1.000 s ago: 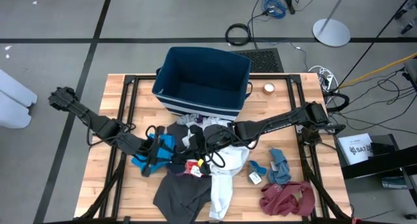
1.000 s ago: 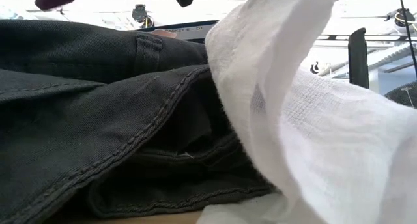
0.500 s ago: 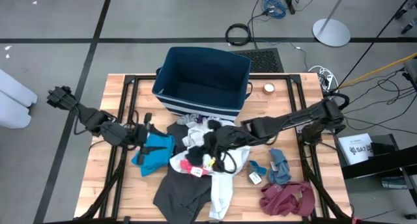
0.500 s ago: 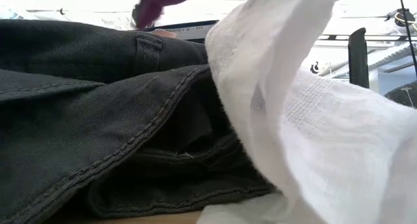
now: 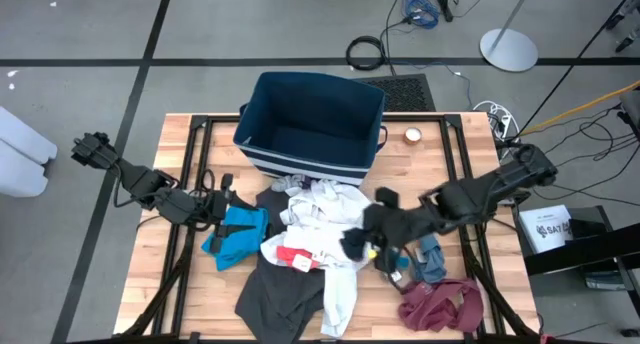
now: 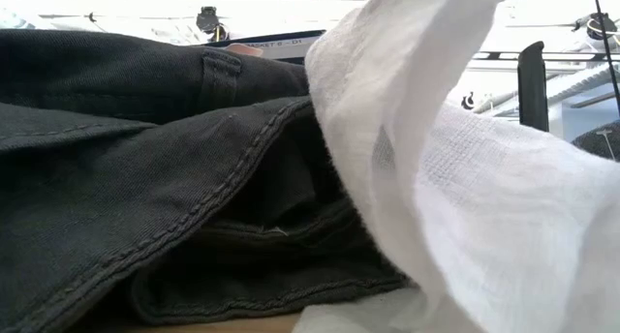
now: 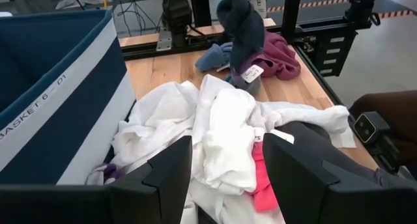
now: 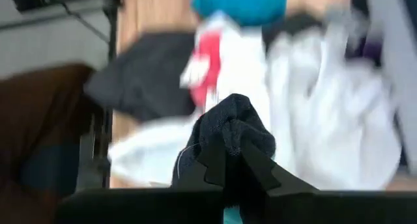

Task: Sort clothes
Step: Move the black sock to the right of the table

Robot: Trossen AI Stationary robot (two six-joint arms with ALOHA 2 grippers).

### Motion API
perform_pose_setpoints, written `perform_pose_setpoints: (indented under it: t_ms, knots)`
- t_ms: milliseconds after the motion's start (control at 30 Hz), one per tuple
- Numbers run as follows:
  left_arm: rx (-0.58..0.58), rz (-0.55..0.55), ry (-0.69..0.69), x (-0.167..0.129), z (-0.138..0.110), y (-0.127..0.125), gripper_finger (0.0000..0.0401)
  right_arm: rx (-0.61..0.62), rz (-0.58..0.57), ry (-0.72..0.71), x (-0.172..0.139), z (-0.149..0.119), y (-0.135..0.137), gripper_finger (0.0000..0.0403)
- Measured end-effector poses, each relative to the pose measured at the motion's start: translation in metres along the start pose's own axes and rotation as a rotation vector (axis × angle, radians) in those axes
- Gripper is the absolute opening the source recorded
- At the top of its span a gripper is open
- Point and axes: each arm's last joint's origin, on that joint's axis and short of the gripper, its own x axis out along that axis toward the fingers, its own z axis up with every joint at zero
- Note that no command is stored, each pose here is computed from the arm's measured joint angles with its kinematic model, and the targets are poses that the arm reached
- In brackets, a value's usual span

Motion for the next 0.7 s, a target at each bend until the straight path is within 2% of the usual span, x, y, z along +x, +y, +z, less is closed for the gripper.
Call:
perform_pose_setpoints:
  t_ms: [200,433,700]
  knots:
    - [0.0,0.0,0.001,0.0,0.0,0.0,0.0198,0.107,-0.084,0.214,-0.008,-0.036,0.013,0.0004]
    - [-0.001,-0.001,0.001,0.001,0.0,-0.001,0.0198,0.295,-0.417,0.302,-0.027,-0.069,0.004,0.0004]
    - [0.005,0.0,0.014,0.005,-0.001,-0.002,0.0198,0.332,-0.477,0.344,-0.011,-0.088,0.002,0.0004]
